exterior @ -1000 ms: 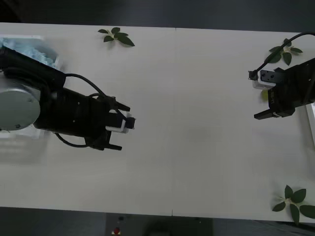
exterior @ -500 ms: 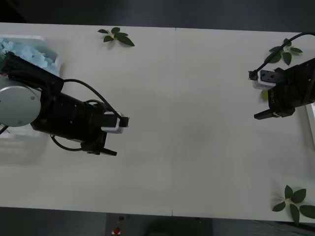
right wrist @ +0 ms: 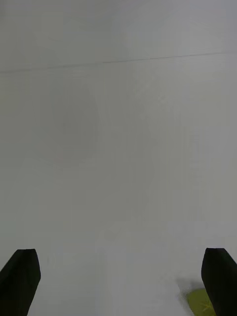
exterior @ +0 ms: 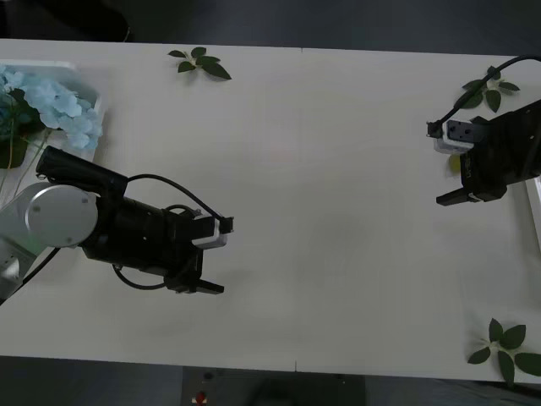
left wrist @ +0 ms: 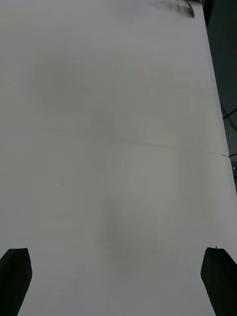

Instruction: Put the red flowers into the right box and the blue flowers into the left box

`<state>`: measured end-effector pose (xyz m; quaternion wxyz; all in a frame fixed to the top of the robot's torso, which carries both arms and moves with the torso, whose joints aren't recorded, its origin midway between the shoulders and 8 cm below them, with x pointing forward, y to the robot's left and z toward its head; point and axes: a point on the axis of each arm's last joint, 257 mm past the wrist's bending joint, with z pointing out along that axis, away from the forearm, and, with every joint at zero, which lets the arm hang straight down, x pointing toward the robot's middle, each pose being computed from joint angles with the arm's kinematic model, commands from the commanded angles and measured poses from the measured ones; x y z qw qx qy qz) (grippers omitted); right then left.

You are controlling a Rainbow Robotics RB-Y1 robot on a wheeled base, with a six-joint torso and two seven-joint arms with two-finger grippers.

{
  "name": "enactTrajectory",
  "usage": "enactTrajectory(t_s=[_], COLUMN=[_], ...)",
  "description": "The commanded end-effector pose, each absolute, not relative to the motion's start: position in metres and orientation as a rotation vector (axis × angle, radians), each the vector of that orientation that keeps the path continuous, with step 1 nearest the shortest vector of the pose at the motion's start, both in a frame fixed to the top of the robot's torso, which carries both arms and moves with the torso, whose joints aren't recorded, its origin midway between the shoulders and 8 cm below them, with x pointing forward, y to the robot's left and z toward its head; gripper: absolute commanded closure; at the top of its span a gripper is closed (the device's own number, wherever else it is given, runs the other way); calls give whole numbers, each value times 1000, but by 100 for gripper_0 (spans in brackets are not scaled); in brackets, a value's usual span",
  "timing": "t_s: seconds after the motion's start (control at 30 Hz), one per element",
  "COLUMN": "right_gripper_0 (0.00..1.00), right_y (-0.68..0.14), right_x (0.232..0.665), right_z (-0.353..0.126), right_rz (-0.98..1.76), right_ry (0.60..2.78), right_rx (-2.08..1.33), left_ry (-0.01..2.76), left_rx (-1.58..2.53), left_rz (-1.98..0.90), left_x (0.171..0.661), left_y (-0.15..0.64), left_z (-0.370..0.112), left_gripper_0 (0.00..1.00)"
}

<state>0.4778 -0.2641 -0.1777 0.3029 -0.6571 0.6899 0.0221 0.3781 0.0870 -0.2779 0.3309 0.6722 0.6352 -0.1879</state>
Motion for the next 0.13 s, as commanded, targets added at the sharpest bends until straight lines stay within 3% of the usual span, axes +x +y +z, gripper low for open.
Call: enactTrajectory(t_s=[0.03, 0.13], right_gripper_0=[4, 4], right_y=[-266, -266], right_x=[488, 488], right_z=[-153, -153], right_rz=[13, 13], right_ry=[1800, 1800], right_rx=[-1726, -1726], left_ry=[1621, 1621], left_rx=[1777, 1777], left_rz=[-451, -451], left_x=[384, 384], left_y=[90, 90], left_z=[-266, -266], left_gripper_0=[0, 0])
